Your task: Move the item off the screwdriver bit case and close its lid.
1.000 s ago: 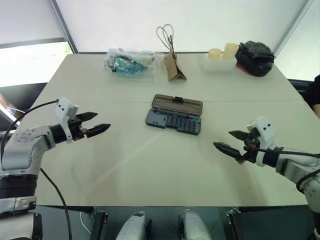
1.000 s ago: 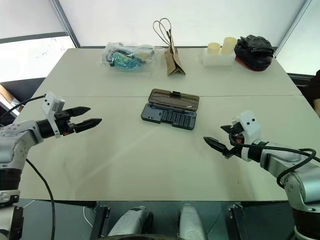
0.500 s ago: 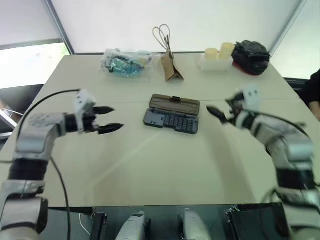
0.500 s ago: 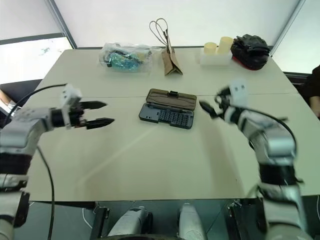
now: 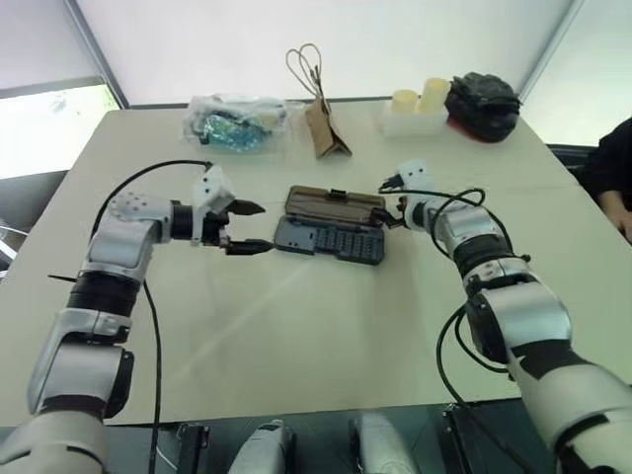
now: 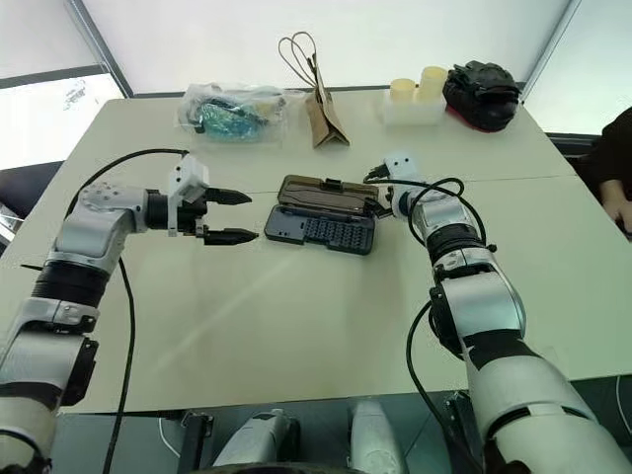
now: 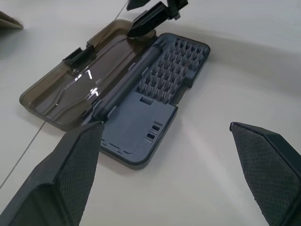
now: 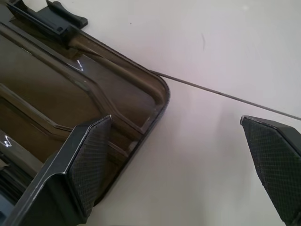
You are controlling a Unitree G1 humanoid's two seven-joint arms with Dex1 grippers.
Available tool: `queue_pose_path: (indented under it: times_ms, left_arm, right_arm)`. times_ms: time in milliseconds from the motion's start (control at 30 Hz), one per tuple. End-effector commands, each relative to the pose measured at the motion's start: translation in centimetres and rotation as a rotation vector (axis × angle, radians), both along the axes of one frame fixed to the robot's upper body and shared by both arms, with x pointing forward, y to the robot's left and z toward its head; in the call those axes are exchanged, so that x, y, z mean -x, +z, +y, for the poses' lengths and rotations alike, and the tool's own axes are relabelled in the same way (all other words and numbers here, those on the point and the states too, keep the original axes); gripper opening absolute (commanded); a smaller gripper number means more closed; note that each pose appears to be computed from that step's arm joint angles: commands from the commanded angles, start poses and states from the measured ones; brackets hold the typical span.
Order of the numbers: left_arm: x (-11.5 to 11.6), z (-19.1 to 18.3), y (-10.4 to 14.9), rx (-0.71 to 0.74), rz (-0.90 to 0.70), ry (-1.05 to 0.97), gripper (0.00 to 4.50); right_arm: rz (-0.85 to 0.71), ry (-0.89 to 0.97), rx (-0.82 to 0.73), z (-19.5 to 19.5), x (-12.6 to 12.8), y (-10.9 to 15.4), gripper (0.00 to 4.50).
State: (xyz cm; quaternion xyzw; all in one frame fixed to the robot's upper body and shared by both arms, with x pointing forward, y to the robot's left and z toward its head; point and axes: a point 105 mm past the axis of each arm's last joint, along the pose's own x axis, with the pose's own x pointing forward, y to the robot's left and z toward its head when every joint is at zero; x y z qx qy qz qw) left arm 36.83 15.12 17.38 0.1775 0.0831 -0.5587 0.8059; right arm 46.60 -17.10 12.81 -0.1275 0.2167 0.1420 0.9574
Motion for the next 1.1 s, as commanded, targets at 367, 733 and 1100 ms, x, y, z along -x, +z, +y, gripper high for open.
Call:
queue_pose_path:
  times_ms: [367,733,1100]
  left_arm:
    - [-1.0,-0.8,0.9,0.06,-0.114,0.048,4.5]
    - [-1.1,-0.1,0.5,0.083,-0.159,0.107,4.5]
    - [-0.6,-0.5,-0.6,0.107,-0.127,0.102,4.5]
  right_arm:
    - [0.219,0.133,0.007,3.2,1.8,-3.8,0.09]
    - [0.224,-0.043,-0.079,0.0,1.3,-1.1,0.03]
    - [0.355,-0.233,-0.206,-1.3,6.8,0.2,0.03]
